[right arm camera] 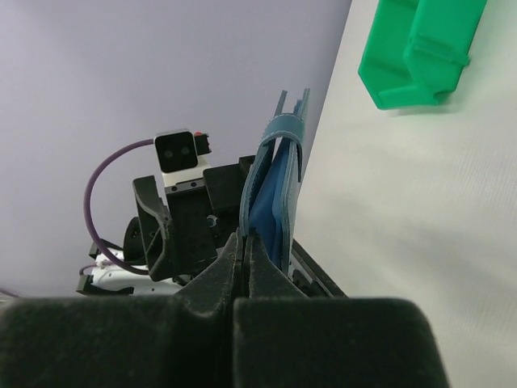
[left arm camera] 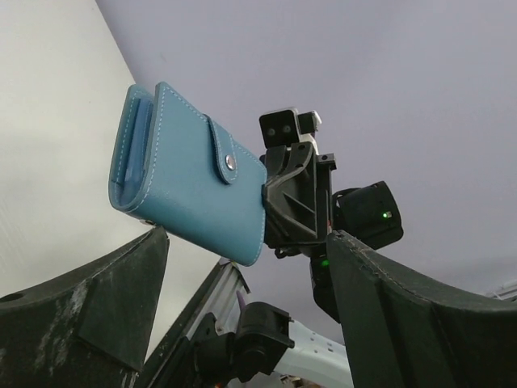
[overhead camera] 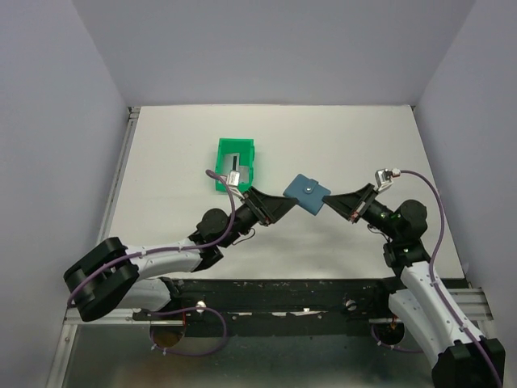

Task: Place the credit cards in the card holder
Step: Pick up the card holder from the center of the board, then open the card holder.

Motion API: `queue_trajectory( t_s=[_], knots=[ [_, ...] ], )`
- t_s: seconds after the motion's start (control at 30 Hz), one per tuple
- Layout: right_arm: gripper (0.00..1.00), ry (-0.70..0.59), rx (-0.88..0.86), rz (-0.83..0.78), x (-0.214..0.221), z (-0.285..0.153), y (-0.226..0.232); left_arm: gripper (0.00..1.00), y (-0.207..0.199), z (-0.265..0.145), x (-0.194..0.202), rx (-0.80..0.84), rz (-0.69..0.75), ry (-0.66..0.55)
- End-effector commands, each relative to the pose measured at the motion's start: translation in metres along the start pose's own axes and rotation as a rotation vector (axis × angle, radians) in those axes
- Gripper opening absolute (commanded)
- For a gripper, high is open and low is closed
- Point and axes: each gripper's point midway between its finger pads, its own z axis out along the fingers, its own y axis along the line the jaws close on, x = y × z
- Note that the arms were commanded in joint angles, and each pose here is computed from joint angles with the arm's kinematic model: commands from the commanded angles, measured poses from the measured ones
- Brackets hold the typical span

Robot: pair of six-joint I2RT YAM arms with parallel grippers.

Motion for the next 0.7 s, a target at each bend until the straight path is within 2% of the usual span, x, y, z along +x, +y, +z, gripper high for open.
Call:
queue_trajectory(
  t_s=[0.0,0.3,0.43,0.53,0.67],
  knots=[
    [0.0,0.027,-0.06,-0.016,0.008,-0.005,0.016,0.89,-0.012,0.005,-0.001,0.059,-0.014,-0.024],
    [0.0,0.031,-0.05,-0.044,0.01,-0.01,0.022,0.88,-0.011,0.007,0.003,0.052,-0.01,-0.014],
    [0.0,0.041,-0.056,-0.033,0.012,-0.011,0.021,0.84,-0.014,0.009,0.0,0.065,-0.011,-0.028],
    [0.0,0.049,-0.057,-0.024,0.015,-0.012,0.018,0.68,-0.02,0.012,0.0,0.09,-0.009,-0.028],
    [0.01,0.051,-0.054,-0.019,0.016,-0.012,0.016,0.52,-0.021,0.012,0.002,0.115,-0.018,-0.022]
  ],
)
